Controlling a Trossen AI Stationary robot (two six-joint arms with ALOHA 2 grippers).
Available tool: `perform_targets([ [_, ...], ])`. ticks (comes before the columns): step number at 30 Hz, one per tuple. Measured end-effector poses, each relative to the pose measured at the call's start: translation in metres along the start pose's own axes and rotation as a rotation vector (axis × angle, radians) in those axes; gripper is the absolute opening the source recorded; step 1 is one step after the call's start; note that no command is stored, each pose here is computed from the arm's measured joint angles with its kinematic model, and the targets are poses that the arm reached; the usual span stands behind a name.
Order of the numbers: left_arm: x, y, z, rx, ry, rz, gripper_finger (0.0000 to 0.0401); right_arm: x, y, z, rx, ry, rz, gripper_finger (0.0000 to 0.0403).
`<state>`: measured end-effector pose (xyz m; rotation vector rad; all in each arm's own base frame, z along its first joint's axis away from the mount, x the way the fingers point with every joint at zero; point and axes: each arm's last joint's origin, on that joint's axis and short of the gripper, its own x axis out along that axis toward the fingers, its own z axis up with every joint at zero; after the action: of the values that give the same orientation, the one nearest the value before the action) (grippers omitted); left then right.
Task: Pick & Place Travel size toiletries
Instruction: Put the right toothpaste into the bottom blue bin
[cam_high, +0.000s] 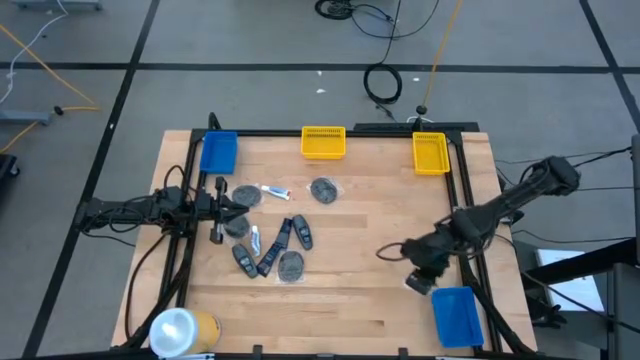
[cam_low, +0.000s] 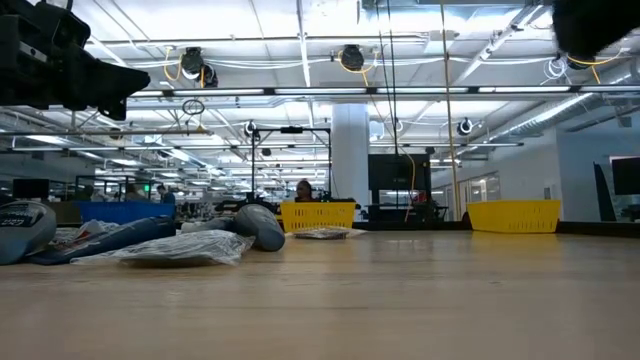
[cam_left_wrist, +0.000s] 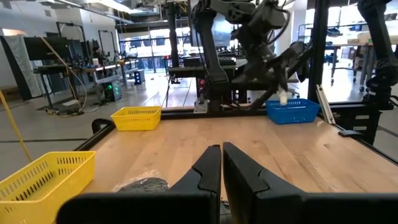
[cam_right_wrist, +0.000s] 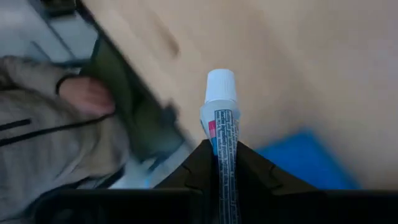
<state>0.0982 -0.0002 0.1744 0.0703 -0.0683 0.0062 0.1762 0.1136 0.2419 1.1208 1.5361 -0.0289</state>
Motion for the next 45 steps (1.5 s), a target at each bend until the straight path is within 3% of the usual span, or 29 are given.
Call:
perform_targets([
  [7,0.000,0.000,0.000,0.000,0.000,0.000,0.0019,0.011,-0.002,-0.022,0.205,0.272,-0.086,0.0040],
  [11,0.000,0.000,0.000,0.000,0.000,0.000,0.0019,0.022,-0.001,-0.022,0.193,0.335,-0.122,0.0040],
  [17,0.000,0.000,0.000,0.000,0.000,0.000,0.0019,0.057,-0.005,-0.012,0.150,0.595,-0.115,0.0040],
  [21,0.000,0.000,0.000,0.000,0.000,0.000,0.0019,0.077,-0.013,-0.004,0.097,0.683,-0.111,0.0045],
  [30,0.000,0.000,0.000,0.000,0.000,0.000,0.0019,0.104,-0.038,0.002,0.055,0.709,-0.107,0.0083],
  [45,0.000,0.000,0.000,0.000,0.000,0.000,0.0019,0.106,-0.058,0.000,0.122,0.689,-0.187,0.0171],
])
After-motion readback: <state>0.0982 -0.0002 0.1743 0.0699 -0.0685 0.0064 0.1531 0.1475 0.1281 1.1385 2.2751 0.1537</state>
